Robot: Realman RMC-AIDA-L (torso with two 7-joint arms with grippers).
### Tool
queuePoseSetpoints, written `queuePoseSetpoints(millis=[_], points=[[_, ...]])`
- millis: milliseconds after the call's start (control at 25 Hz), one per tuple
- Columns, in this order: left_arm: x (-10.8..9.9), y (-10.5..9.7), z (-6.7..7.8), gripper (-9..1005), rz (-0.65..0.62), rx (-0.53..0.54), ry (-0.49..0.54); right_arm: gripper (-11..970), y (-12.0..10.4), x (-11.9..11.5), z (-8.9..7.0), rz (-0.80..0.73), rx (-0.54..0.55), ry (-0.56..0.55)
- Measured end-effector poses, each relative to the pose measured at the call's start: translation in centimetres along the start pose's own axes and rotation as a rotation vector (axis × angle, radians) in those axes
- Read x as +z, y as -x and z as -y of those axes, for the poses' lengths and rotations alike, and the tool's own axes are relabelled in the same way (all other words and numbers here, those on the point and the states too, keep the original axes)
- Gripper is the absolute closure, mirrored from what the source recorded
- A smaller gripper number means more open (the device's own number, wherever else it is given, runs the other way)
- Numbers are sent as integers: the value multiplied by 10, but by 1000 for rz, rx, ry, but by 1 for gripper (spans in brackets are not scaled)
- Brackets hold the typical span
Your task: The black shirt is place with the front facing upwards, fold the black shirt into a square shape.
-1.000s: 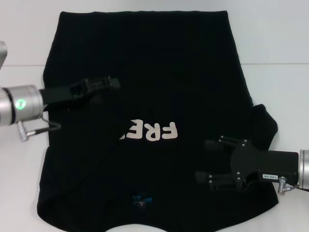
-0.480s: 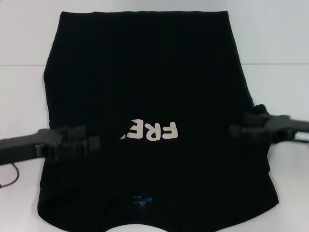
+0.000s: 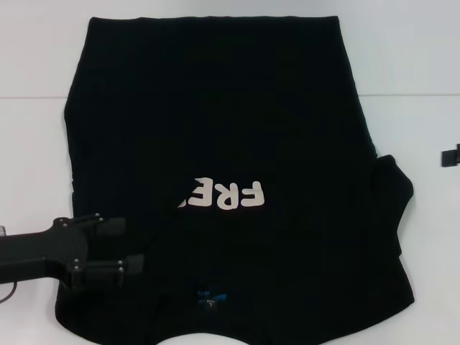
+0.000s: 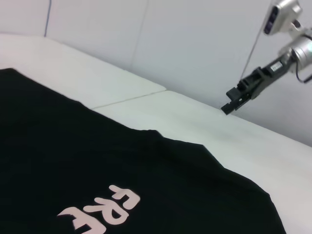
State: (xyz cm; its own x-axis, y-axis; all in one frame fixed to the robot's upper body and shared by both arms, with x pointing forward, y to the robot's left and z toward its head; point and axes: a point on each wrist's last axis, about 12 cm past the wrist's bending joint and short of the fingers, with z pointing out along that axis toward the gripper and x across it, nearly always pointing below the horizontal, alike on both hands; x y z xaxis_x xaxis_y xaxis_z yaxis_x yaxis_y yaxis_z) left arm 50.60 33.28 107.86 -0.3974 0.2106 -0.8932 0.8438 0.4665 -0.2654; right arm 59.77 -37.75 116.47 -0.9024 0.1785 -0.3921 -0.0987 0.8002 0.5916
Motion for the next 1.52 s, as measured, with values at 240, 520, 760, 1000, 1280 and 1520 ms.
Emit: queuePoseSetpoints(millis=[240,520,760,1000,1280,1520], points=[[1,0,1,118,-1,4,-7,60,10,6,-10,-89,20,-71],[2,1,1,118,2,6,-9,63,1,60,-14,-136,14,-117],[3,2,1,118,2,8,-13,66,-3,80,-21,-141,-4,-122],[3,1,1,119,0,5,-11,68,-3,90,-26,-117,-8,-121],[3,1,0,119,0,4,-9,71,-6,102,-35,-128,-29,-109],[3,0,0,119,-1,3,-7,74,-8,104,-35,-138,-28,-110]])
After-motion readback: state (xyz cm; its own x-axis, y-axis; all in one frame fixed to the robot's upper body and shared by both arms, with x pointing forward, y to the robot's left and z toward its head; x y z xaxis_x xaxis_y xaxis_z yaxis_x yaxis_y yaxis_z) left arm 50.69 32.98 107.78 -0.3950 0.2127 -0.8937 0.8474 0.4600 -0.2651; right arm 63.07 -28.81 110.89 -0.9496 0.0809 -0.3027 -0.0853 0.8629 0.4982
